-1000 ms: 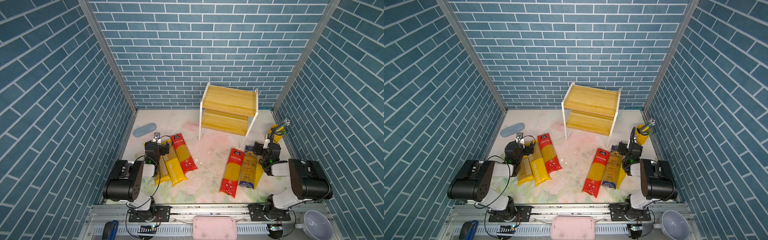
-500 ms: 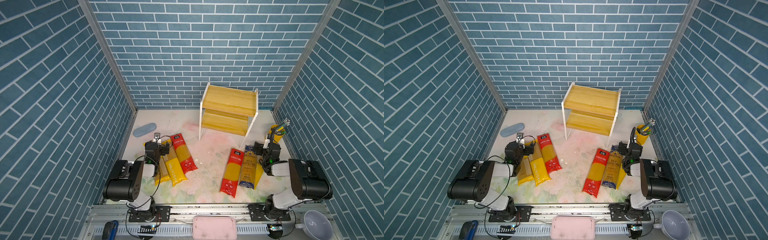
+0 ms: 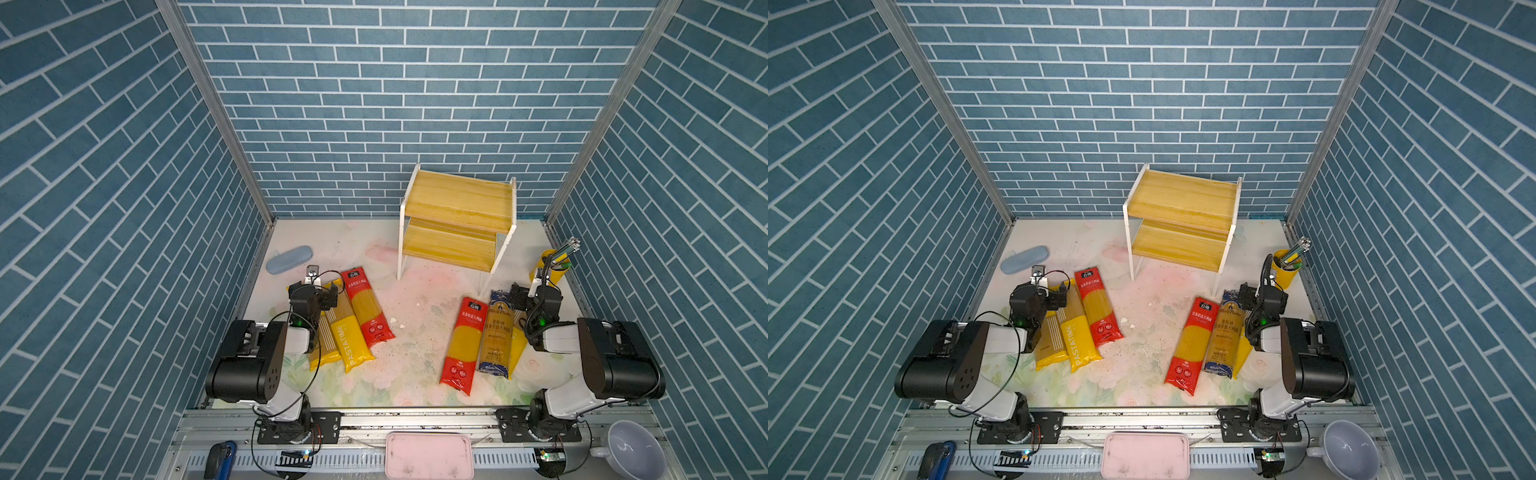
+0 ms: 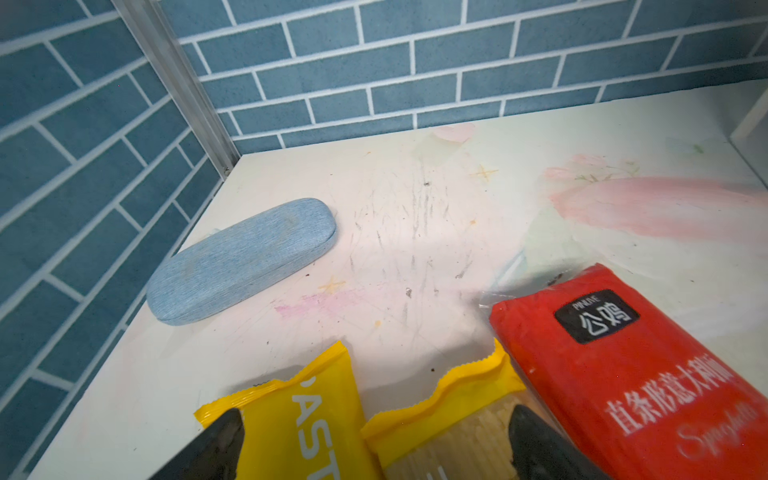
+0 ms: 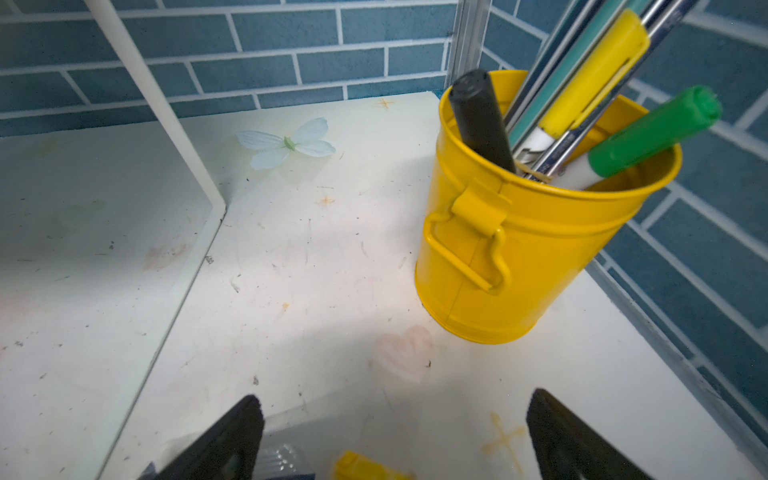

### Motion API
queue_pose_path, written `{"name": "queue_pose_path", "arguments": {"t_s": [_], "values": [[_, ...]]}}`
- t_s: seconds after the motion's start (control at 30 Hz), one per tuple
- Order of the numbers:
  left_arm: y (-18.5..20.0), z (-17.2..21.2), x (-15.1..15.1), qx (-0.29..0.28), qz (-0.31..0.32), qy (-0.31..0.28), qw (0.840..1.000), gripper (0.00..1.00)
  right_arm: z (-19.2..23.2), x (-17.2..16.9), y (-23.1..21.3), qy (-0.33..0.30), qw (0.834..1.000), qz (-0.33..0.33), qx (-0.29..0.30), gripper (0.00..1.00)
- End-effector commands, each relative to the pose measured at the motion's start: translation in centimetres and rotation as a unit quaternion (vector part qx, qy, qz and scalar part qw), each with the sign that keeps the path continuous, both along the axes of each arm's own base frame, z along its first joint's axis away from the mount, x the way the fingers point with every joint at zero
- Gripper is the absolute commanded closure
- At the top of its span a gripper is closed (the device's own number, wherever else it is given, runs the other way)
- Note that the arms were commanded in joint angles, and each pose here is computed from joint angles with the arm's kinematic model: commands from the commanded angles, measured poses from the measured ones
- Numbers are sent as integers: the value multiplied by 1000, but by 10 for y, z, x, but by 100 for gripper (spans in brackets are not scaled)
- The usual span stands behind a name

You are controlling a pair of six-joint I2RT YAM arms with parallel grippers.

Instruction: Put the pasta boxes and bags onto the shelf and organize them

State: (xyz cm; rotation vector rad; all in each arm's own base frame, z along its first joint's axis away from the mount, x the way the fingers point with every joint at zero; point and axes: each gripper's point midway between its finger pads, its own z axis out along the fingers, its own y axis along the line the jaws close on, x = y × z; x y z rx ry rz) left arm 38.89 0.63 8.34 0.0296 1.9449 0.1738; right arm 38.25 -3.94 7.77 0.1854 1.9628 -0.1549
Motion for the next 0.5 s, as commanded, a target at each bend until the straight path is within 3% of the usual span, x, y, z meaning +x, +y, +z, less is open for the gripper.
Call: {"name": "queue_pose_path", "arguments": {"t_s": [0.0,0.13,0.3,0.47], "values": [[13,12,3,-1,38,-20,999,0,28,2,-9,-31,999,-24,-10,1],[21,34,-13,-6,61,-57,997,0,61,-8,-9,-44,998,-34,-21,1],[22,70,-32,10,106,-70,992,0,97,-27,-9,-50,994,-92,26,1],[23,109,-55,-79,151,-92,981,0,130,-48,6,16,992,-126,8,1]]}}
